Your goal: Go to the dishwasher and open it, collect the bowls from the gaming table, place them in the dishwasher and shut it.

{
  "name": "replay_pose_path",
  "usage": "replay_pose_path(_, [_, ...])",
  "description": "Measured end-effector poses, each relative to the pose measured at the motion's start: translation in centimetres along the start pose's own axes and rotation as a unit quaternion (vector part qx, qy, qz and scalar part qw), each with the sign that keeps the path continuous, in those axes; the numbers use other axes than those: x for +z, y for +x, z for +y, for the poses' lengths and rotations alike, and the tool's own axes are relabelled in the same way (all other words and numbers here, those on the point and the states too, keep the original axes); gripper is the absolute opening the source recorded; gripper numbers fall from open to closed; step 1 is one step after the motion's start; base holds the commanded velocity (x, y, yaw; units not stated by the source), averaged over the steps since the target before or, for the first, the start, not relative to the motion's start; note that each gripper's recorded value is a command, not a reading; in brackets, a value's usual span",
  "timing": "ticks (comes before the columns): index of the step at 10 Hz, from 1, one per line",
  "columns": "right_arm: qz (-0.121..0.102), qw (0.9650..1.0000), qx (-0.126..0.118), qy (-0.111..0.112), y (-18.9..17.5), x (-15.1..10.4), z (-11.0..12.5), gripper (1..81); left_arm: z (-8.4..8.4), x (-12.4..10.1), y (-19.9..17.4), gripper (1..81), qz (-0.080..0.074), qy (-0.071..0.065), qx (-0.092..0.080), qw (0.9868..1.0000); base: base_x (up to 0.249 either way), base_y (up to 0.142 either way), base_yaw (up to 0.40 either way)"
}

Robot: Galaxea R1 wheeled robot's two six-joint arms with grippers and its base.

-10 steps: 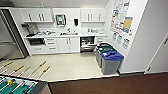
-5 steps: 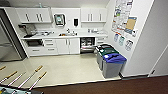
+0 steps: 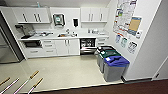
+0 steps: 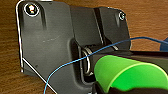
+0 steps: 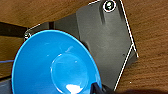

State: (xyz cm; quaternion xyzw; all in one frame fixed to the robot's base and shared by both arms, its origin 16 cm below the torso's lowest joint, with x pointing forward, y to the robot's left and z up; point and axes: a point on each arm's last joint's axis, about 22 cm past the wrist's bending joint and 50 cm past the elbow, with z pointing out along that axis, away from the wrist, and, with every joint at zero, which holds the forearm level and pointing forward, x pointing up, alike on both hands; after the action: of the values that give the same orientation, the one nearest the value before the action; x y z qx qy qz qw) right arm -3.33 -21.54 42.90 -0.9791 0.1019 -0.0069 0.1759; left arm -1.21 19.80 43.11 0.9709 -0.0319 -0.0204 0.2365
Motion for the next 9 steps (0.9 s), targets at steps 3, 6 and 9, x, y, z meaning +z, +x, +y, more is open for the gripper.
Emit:
replay_pose_path(3, [0.000,1.0000,0.000,-0.001,0.00,0.00,0.08,1.0,-0.09,-0.04,-0.04,1.0,0.000,0.000,0.000,1.0000,0.238,0.000,0.000])
replay_pose_path(6, [0.000,1.0000,0.000,-0.001,-0.03,-0.03,0.16,1.0,-0.18,-0.08,-0.03,1.0,0.000,0.001,0.000,1.0000,0.238,0.000,0.000])
replay_pose_path(9, [0.000,1.0000,0.000,-0.002,0.02,-0.05,0.22,1.0,-0.15,-0.10,0.00,1.0,0.000,0.000,0.000,1.0000,0.239,0.000,0.000])
